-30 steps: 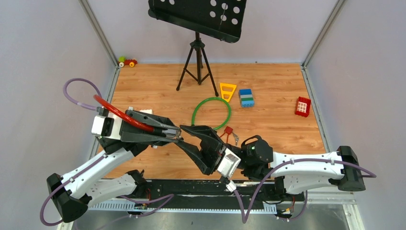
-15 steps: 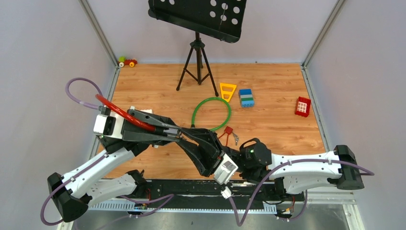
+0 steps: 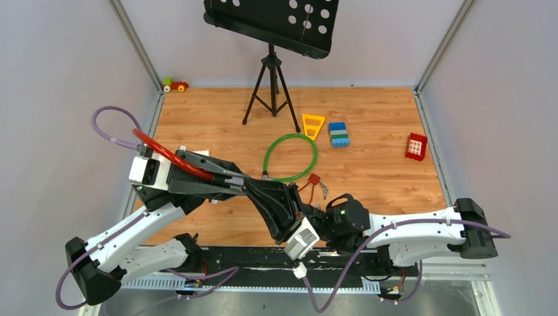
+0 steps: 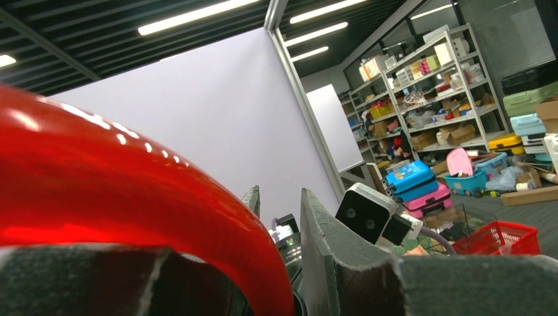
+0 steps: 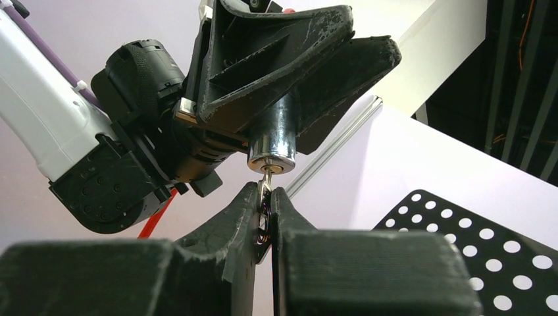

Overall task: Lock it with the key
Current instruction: Lock the lock.

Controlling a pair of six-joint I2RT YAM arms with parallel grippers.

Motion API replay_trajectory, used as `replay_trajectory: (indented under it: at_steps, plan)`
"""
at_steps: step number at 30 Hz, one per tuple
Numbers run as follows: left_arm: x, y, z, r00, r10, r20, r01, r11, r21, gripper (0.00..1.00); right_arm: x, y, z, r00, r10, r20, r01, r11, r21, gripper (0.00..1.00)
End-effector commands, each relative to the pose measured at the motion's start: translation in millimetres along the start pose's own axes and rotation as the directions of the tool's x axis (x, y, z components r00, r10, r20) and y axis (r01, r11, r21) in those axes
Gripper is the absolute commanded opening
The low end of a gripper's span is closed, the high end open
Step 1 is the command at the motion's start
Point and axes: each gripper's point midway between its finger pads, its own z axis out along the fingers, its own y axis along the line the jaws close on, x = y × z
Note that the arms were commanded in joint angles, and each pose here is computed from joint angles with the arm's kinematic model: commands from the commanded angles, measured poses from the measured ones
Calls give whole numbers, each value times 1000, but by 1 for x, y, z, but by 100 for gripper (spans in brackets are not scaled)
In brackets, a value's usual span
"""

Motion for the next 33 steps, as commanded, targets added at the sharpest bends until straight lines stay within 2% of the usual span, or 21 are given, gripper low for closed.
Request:
replay_trajectory:
  at_steps: [1,4,12,19,23,33]
  plan:
    - [-9,-6,2,999,22,24,-23,1000,18,0,-7,1,0,1000,17,19,-16,1000,-6,5]
    - [-7,-7,2,1000,14,13,-15,999,29,0,-15,-1,0,995,96,29,-96,995,-29,0]
    - [-5,-13,3,1000,-8,-2,8,998,65,0,-30,11,2,934,356,-38,-356,915,-189,0]
    - [-2,-17,4,999,-35,-19,37,994,102,0,-18,-2,3,811,573,-117,-584,789,-187,0]
    - [0,-19,3,999,-47,-26,50,992,118,0,-15,-5,-2,719,682,-135,-693,686,-223,0]
    - [1,-23,3,998,-55,-39,60,988,146,0,-11,-5,-9,494,842,-218,-854,423,-301,0]
